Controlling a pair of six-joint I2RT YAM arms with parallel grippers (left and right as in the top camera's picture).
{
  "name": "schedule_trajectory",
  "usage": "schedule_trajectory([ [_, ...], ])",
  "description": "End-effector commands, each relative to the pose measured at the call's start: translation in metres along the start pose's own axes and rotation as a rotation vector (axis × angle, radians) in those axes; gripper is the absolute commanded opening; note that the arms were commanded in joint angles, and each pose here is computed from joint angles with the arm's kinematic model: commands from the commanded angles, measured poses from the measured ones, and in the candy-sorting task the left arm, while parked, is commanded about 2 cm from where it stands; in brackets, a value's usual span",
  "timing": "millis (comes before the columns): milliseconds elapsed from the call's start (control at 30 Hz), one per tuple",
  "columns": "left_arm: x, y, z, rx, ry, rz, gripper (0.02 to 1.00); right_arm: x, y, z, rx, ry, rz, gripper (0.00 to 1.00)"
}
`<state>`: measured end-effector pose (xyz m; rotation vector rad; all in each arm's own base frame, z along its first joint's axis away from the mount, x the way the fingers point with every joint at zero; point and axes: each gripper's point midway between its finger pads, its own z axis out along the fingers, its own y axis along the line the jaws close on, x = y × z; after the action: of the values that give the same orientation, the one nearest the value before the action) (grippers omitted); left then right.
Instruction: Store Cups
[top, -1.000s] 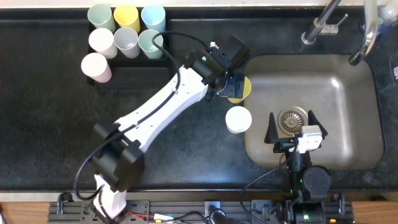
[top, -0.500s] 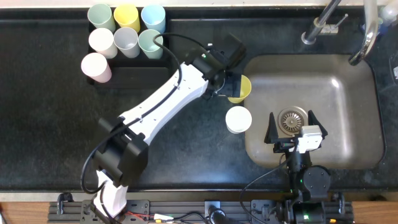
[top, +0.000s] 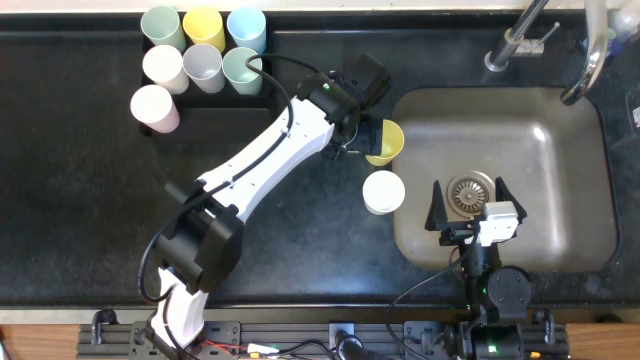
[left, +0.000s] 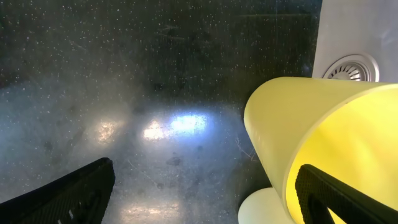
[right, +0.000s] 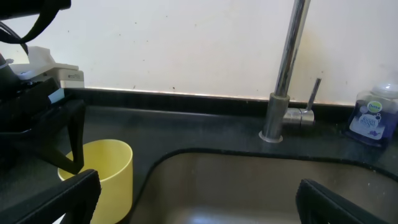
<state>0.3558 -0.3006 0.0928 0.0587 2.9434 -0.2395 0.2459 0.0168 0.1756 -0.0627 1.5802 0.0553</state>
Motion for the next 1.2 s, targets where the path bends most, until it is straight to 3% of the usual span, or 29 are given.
schedule_trajectory([
  [33,0.001,-0.002,0.007,0.002,0.013,-0.022,0.901,0.004,0.001,0.0,-0.008,0.001,0.0,0.998],
  [67,0.0,-0.002,0.007,0.004,0.01,-0.021,0.825,0.004,0.001,0.0,-0.008,0.001,0.0,0.996],
  [100,-0.001,-0.003,0.007,0.007,0.007,-0.021,0.68,0.004,0.001,0.0,-0.008,0.001,0.0,0.998],
  [133,-0.002,-0.004,0.007,0.009,0.003,-0.021,0.281,0.004,0.001,0.0,-0.008,0.001,0.0,0.998],
  [167,-0.003,-0.005,0.007,0.013,-0.003,-0.021,0.15,0.004,0.001,0.0,-0.008,0.001,0.0,0.998],
  [333,-0.008,-0.007,0.007,0.026,-0.02,-0.024,0.036,0.004,0.001,0.0,-0.008,0.001,0.0,0.996],
  [633,-0.022,-0.006,0.002,0.049,-0.061,-0.041,0.036,0.004,0.001,0.0,-0.008,0.001,0.0,0.998],
  [867,-0.046,0.009,-0.056,0.108,-0.168,-0.092,0.036,0.004,0.001,0.0,-0.008,0.001,0.0,0.998],
  [1033,-0.059,0.046,-0.113,0.124,-0.243,-0.175,0.036,0.004,0.001,0.0,-0.008,0.001,0.0,0.996],
  [1200,-0.065,0.129,-0.141,0.051,-0.24,-0.375,0.036,0.004,0.001,0.0,-0.008,0.001,0.0,0.998],
])
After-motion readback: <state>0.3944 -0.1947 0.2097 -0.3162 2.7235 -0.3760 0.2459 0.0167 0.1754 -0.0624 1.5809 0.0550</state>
